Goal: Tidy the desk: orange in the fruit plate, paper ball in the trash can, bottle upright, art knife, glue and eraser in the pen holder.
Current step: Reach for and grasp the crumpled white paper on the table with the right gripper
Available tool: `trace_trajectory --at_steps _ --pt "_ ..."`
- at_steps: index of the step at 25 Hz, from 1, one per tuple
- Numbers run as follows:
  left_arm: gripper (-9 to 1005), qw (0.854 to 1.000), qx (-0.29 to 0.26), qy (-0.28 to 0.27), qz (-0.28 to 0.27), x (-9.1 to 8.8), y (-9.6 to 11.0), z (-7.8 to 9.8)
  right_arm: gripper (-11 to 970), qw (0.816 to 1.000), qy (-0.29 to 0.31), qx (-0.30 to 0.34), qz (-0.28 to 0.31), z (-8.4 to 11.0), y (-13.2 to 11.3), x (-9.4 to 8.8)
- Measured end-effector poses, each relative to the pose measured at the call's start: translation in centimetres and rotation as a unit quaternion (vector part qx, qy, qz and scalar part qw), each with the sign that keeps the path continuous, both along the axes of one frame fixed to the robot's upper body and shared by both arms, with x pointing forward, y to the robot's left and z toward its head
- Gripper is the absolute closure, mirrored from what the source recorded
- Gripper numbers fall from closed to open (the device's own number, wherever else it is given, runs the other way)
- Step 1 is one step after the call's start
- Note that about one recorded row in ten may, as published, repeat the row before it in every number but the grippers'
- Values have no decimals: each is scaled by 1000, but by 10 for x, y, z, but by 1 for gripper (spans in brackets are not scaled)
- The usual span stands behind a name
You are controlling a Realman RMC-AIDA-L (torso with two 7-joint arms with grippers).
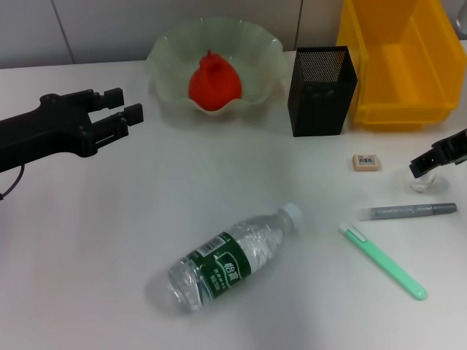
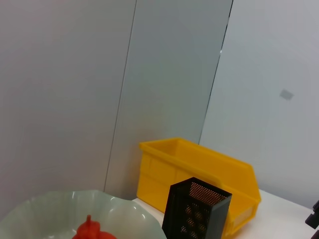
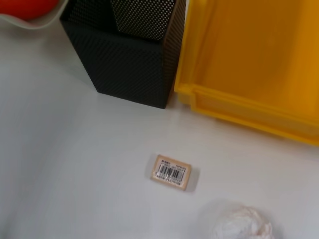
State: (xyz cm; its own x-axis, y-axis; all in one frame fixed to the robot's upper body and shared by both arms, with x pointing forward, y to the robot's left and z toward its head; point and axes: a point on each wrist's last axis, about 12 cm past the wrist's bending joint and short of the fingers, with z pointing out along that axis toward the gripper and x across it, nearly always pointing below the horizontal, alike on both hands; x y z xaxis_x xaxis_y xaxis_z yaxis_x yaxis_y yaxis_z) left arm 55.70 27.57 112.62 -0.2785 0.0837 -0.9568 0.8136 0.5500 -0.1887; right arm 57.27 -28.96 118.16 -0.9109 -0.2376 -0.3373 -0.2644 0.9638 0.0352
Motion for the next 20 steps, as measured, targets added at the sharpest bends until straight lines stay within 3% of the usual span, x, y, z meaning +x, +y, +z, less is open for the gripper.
trace_trajectory --at_steps 8,20 --pt "530 1000 5 -5 4 1 1 0 202 1000 1 -10 -11 -18 -1 13" --pt "528 1000 9 -5 9 3 1 -1 203 1000 7 -21 -10 -30 0 21"
